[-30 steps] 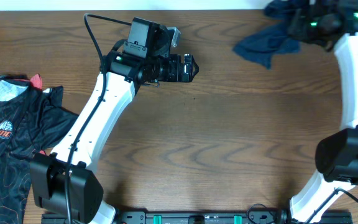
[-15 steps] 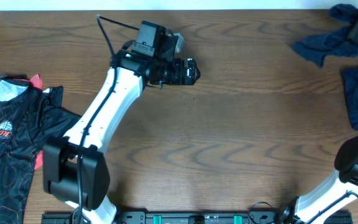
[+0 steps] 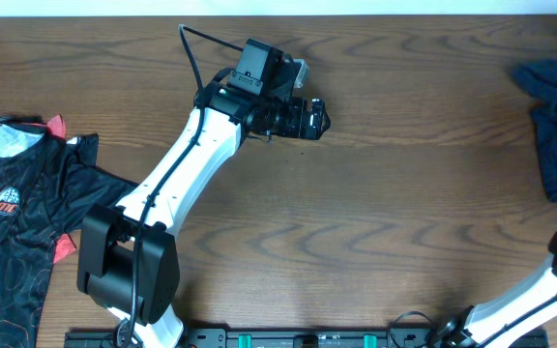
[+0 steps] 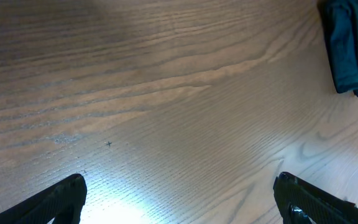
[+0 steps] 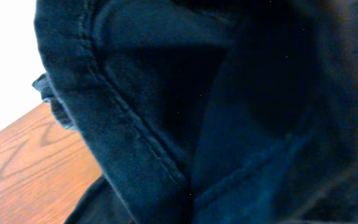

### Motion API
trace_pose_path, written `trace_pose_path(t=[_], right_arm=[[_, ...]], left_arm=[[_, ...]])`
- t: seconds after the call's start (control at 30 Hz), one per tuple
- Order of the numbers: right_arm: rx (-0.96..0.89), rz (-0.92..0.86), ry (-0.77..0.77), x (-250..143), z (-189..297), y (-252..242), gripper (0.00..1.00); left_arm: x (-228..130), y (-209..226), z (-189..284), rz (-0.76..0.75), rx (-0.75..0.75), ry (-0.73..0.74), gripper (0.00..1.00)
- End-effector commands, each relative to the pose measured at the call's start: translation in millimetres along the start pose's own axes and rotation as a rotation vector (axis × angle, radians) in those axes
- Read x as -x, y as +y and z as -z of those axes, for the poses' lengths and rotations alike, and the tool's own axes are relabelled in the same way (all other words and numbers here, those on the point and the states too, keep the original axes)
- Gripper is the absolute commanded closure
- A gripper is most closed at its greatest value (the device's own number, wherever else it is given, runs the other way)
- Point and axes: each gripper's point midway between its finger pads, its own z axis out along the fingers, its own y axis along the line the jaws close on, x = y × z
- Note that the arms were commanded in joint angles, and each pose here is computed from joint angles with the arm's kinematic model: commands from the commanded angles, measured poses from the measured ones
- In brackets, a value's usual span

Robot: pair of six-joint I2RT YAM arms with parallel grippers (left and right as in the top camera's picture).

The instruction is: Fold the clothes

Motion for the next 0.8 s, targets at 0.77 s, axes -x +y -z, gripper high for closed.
trace_pose_path(t=[0.77], right_arm=[[0.017, -0.031, -0.037, 6.2, -5.1, -77.0, 0.99]], left_arm=[[-4.9, -11.4, -8.4, -0.045, -0.02, 0.005, 0.02]])
